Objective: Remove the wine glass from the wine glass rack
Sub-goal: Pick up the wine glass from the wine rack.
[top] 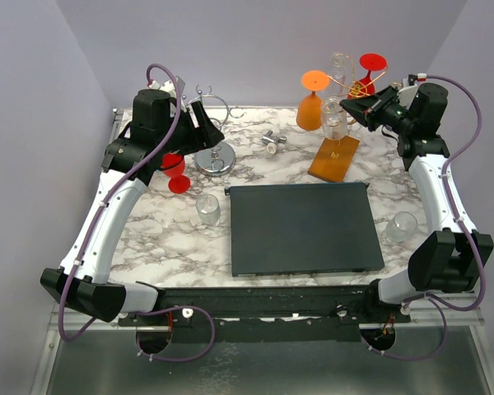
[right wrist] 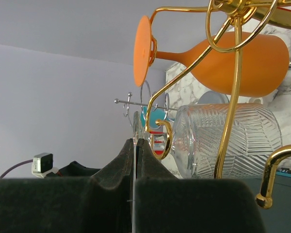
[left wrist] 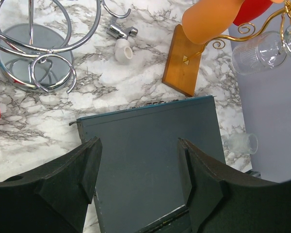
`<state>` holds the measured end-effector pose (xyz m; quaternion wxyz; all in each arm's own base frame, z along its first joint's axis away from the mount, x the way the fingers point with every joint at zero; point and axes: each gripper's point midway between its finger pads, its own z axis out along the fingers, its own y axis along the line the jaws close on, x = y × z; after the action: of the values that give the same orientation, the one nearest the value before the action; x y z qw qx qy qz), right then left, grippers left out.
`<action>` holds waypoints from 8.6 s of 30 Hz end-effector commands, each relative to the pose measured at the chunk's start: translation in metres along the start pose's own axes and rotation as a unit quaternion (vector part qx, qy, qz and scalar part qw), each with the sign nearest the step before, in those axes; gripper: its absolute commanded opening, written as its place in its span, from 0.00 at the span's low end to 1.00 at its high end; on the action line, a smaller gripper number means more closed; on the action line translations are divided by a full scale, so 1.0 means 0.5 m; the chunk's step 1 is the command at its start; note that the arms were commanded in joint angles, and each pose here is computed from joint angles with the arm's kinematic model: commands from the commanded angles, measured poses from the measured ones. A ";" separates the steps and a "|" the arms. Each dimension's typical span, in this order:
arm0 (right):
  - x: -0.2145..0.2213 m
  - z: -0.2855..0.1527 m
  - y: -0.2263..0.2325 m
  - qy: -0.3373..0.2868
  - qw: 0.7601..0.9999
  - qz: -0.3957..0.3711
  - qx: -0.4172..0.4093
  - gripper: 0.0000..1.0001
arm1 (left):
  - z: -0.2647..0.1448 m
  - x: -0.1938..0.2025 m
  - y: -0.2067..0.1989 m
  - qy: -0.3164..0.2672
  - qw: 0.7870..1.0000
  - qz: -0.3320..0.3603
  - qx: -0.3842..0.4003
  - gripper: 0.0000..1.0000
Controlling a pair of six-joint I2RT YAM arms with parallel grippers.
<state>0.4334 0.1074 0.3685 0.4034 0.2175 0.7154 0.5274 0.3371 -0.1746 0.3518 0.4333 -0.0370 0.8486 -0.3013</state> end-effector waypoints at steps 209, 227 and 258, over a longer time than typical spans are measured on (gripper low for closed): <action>-0.076 0.044 0.020 -0.065 0.996 0.061 0.004 0.00 | 0.262 -0.026 -0.421 0.055 0.917 -0.218 0.329 0.85; -0.085 0.000 0.023 -0.121 0.991 0.059 0.025 0.01 | 0.252 -0.026 -0.410 0.055 0.916 -0.219 0.330 0.85; -0.009 -0.102 0.000 -0.134 0.988 0.043 0.068 0.01 | 0.242 0.004 -0.378 0.054 0.922 -0.214 0.318 0.85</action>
<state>0.4170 0.0741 0.3614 0.4356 0.3664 0.6806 0.4613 0.4024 -0.4002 0.3812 0.2763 -0.0757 0.7156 -0.6370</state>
